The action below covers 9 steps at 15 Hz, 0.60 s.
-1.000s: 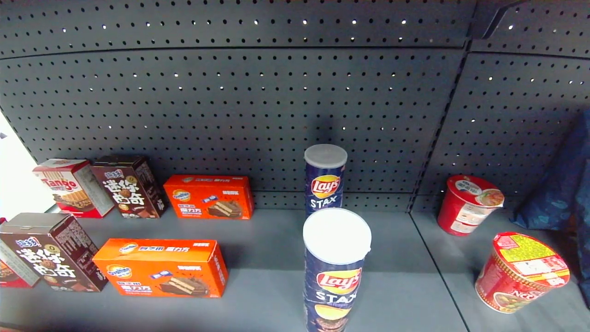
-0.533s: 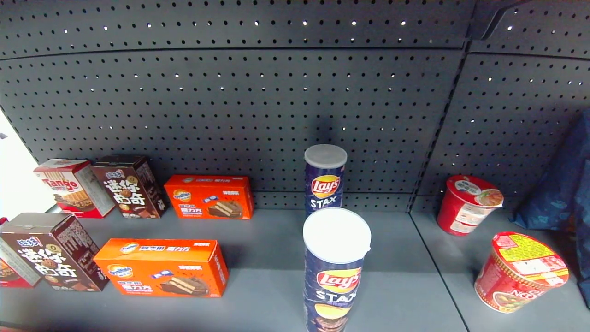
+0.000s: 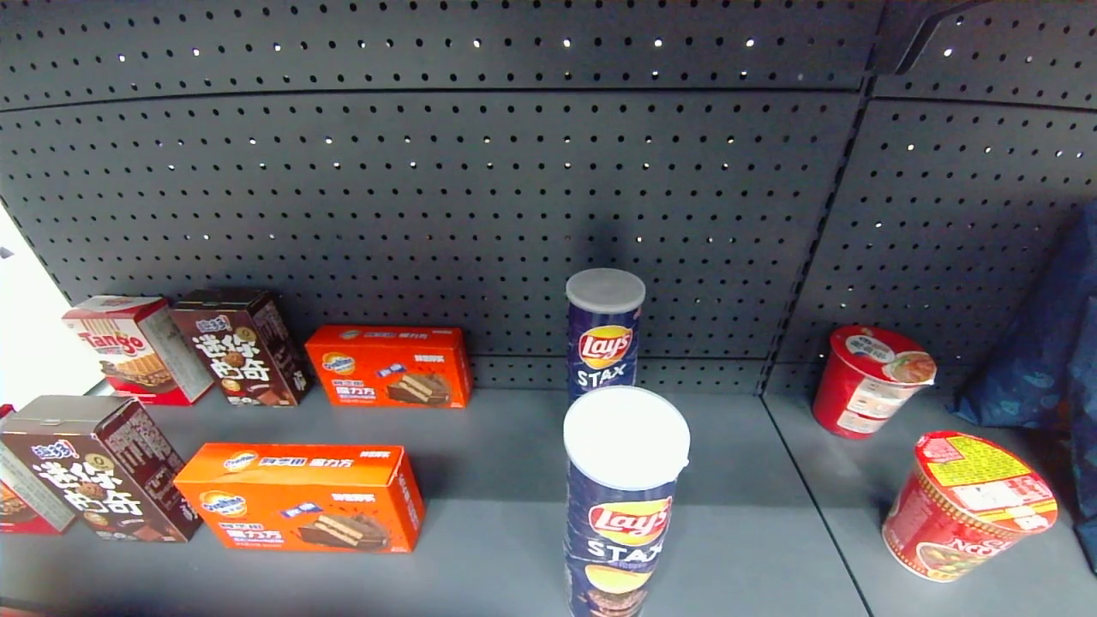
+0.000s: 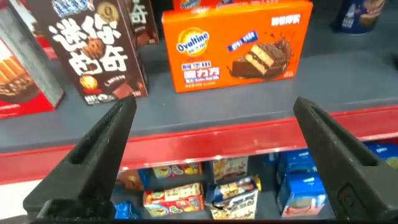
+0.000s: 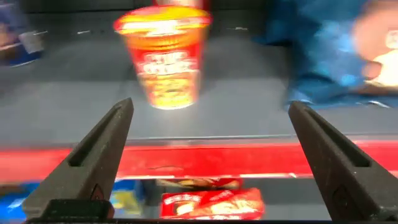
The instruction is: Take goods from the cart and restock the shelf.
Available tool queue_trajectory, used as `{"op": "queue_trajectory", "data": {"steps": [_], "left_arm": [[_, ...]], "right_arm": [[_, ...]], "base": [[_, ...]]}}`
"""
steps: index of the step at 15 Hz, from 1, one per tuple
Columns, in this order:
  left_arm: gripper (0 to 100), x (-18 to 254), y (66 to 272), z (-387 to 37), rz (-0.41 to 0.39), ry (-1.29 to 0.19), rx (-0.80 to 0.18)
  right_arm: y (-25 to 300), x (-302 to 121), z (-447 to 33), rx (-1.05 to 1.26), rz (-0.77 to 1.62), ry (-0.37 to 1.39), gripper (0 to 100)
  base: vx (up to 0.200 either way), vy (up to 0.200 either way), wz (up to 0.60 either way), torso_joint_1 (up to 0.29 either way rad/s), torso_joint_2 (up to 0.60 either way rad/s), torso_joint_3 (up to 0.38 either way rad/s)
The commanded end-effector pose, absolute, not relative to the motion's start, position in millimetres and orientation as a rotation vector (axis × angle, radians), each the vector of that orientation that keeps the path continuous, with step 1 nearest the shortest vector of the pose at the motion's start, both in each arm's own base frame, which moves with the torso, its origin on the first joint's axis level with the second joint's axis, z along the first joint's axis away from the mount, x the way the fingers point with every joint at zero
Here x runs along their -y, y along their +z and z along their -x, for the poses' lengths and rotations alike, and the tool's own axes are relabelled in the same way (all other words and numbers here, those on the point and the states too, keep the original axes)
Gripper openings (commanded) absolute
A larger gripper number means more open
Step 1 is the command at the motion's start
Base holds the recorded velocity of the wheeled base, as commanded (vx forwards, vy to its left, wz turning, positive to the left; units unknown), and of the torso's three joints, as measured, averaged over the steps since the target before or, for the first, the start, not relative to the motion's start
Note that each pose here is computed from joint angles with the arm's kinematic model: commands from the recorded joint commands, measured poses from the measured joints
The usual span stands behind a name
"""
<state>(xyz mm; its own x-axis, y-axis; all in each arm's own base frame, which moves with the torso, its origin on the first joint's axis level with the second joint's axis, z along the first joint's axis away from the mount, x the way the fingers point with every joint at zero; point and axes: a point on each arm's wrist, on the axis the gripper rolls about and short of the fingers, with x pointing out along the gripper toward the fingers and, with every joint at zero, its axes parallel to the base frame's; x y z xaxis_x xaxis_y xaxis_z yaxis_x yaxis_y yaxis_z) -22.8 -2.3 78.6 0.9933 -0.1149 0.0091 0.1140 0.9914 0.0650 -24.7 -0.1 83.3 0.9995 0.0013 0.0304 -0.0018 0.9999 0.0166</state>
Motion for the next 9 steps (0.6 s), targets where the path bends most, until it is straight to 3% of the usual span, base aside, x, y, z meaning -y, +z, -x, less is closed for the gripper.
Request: {"op": "queue_trajectory", "data": {"steps": [1, 4, 5, 6, 7, 9], "left_arm": [[100, 2.3, 76.8, 22.3, -0.061, -0.116, 0.005], [100, 2.2, 75.7, 22.2, -0.056, -0.109, -0.006], [100, 0.8, 75.7, 22.1, -0.060, -0.049, -0.008], [100, -0.7, 75.7, 22.1, -0.035, 0.021, -0.010], [100, -0.7, 75.7, 22.1, -0.022, 0.020, -0.009], [100, 1.7, 75.7, 22.2, -0.029, -0.091, -0.008]], "right_arm": [[82.5, -0.7, 24.6, 0.029, 0.008, 0.032, 100], [82.9, 0.0, 24.6, 0.034, 0.000, 0.005, 100], [81.3, 3.6, 24.3, 0.033, -0.028, -0.156, 100], [81.4, 4.5, 24.5, 0.038, -0.060, -0.197, 100], [81.4, 3.9, 24.4, 0.037, -0.056, -0.171, 100], [75.8, -1.3, 22.8, 0.004, 0.017, 0.060, 100]], "base": [[0.000, 0.000, 0.00, 0.000, 0.00, 0.000], [0.000, 0.000, 0.00, 0.000, 0.00, 0.000], [0.000, 0.000, 0.00, 0.000, 0.00, 0.000], [0.000, 0.000, 0.00, 0.000, 0.00, 0.000], [0.000, 0.000, 0.00, 0.000, 0.00, 0.000], [0.000, 0.000, 0.00, 0.000, 0.00, 0.000]]}}
